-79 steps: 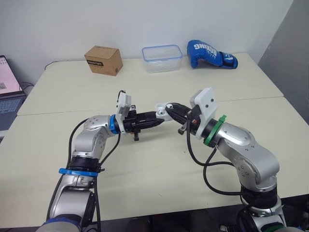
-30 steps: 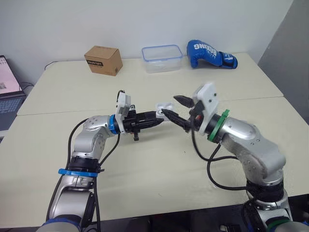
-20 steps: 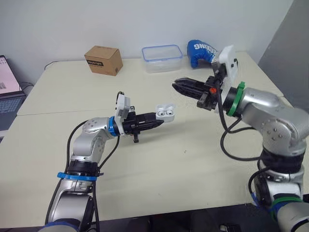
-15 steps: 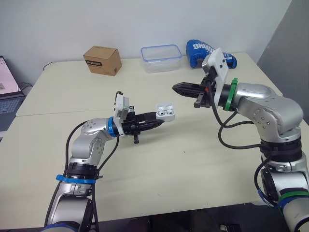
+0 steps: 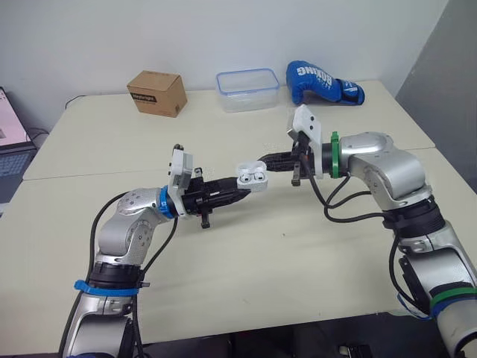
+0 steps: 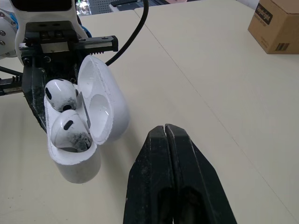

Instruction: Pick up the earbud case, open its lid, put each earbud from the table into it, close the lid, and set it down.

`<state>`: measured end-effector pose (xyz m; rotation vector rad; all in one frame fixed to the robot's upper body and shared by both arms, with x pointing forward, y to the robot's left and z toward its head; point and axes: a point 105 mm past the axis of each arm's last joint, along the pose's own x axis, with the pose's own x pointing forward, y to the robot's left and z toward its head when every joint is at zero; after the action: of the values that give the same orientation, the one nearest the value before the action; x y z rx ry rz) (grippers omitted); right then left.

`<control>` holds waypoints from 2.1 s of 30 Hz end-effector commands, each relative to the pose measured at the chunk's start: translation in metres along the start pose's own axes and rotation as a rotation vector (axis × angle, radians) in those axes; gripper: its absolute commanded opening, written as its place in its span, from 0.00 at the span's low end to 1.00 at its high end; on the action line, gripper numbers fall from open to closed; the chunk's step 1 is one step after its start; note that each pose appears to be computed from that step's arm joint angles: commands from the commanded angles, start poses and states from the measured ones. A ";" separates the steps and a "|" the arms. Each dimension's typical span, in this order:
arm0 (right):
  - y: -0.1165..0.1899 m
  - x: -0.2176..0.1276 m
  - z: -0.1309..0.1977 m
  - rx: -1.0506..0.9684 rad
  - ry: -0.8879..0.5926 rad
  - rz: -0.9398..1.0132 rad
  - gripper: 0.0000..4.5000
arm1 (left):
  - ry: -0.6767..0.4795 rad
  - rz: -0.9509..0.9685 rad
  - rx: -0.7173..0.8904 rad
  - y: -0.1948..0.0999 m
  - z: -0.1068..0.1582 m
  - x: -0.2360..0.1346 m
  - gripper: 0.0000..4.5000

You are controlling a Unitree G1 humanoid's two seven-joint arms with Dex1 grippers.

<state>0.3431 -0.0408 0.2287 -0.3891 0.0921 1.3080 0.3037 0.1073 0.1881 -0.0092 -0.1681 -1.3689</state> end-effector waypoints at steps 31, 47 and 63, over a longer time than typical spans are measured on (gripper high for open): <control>0.015 -0.021 0.022 -0.131 -0.035 -0.002 0.00 | -0.010 0.068 -0.044 0.010 0.009 -0.007 0.17; 0.011 -0.073 -0.019 -0.264 0.131 -0.042 0.00 | 0.228 0.232 -0.585 0.023 -0.028 -0.009 0.17; 0.030 -0.062 -0.065 -0.256 0.224 -0.019 0.00 | 0.457 0.364 -0.757 0.026 -0.076 -0.010 0.17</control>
<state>0.3114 -0.1184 0.1695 -0.7218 0.1578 1.2458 0.3290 0.1139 0.1050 -0.3564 0.7534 -0.9797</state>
